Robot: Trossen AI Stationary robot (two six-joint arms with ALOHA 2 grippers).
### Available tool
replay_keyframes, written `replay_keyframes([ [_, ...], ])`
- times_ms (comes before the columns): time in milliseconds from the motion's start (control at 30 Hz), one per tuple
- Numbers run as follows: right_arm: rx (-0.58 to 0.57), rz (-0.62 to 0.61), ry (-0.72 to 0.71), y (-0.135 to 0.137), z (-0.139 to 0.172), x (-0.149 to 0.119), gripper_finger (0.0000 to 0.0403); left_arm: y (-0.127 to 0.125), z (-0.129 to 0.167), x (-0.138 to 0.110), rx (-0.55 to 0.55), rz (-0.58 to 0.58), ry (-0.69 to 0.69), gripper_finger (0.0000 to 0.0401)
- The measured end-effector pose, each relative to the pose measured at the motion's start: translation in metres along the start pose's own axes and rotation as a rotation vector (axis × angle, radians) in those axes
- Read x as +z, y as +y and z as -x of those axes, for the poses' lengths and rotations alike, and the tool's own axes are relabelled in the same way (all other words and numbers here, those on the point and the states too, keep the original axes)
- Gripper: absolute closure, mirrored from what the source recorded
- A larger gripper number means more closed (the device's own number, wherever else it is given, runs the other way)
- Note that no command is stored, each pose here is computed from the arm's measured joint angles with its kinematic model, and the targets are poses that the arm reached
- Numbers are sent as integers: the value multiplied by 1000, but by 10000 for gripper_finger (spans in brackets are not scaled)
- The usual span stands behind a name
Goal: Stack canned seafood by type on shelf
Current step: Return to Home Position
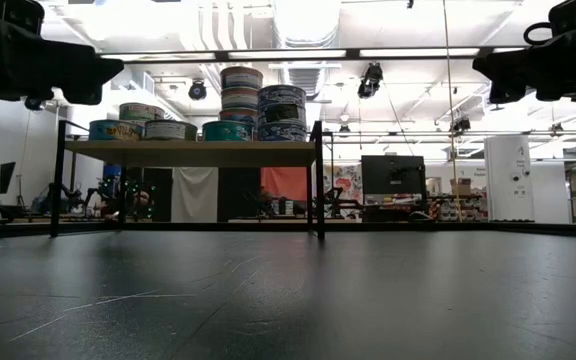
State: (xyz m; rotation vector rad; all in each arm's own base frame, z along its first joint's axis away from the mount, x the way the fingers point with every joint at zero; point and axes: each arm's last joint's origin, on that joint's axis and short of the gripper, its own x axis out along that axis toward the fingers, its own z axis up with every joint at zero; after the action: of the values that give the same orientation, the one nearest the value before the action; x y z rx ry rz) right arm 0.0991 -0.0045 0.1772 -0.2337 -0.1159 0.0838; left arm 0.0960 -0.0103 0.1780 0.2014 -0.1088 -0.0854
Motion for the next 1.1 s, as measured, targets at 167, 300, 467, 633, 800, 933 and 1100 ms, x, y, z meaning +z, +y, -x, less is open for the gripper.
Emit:
replay_keyframes([
  [167, 0, 1, 0, 0, 0, 0, 323, 0, 0, 0, 0, 0, 0, 184],
  [300, 0, 1, 0, 0, 0, 0, 314, 0, 0, 0, 0, 0, 0, 184],
  [467, 0, 0, 0, 0, 0, 0, 305, 0, 0, 0, 0, 0, 0, 184],
  [633, 0, 0, 0, 0, 0, 0, 300, 0, 0, 0, 0, 0, 0, 184],
  [800, 0, -1, 0, 0, 0, 0, 306, 0, 0, 0, 0, 0, 0, 184],
  [933, 0, -1, 0, 0, 0, 0, 317, 0, 0, 0, 0, 0, 0, 184],
  [1100, 0, -1, 0, 0, 0, 0, 329, 0, 0, 0, 0, 0, 0, 184],
])
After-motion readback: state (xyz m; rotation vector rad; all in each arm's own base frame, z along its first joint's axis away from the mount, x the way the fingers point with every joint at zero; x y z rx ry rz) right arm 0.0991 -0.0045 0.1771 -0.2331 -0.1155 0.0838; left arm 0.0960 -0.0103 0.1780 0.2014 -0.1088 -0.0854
